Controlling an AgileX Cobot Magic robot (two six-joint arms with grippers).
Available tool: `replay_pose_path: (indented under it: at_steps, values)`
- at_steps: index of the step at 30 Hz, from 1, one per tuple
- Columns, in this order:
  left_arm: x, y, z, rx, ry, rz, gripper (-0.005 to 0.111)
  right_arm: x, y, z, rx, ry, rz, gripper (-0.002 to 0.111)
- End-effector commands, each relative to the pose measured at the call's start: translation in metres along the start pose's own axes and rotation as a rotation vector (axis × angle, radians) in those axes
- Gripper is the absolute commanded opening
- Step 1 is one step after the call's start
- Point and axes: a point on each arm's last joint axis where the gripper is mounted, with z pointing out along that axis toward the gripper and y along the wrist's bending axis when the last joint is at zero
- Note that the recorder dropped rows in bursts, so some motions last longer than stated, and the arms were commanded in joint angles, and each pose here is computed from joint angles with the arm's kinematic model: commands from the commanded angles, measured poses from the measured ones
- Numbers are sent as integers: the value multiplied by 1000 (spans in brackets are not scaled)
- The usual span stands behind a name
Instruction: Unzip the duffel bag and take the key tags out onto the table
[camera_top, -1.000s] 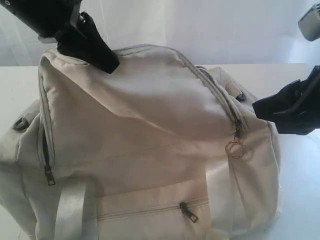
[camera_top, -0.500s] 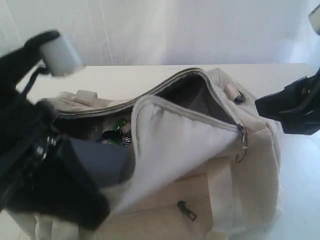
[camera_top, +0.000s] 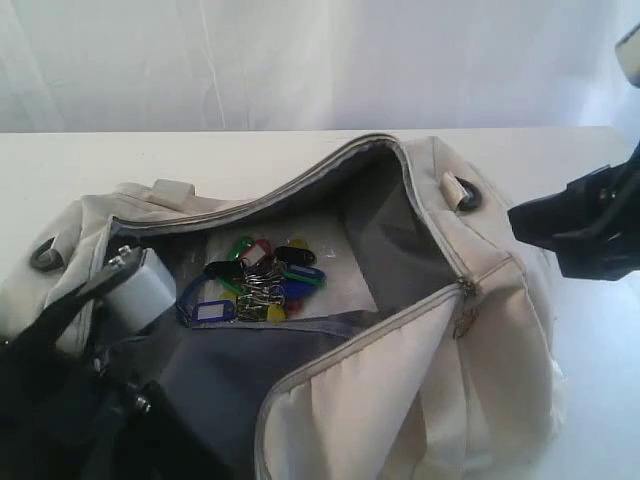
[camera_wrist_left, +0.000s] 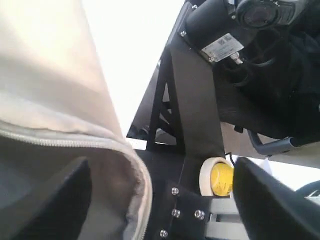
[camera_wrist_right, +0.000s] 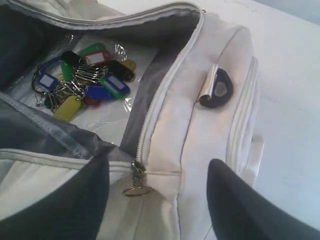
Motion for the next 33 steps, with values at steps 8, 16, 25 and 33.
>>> replay_pose_path:
  at_steps: [8,16,25,33]
  values:
    - [-25,-3,-42,-356,100,195,53,3,19,7,-209,-72,83,49]
    - [-5,14,-36,-440,195,137,26,-11,50,42,-493,-38,52,12]
    - [12,31,-23,-485,164,130,17,-3,98,127,-655,255,-24,0]
    - [12,31,-23,-490,165,137,17,27,88,170,-440,624,-38,0]
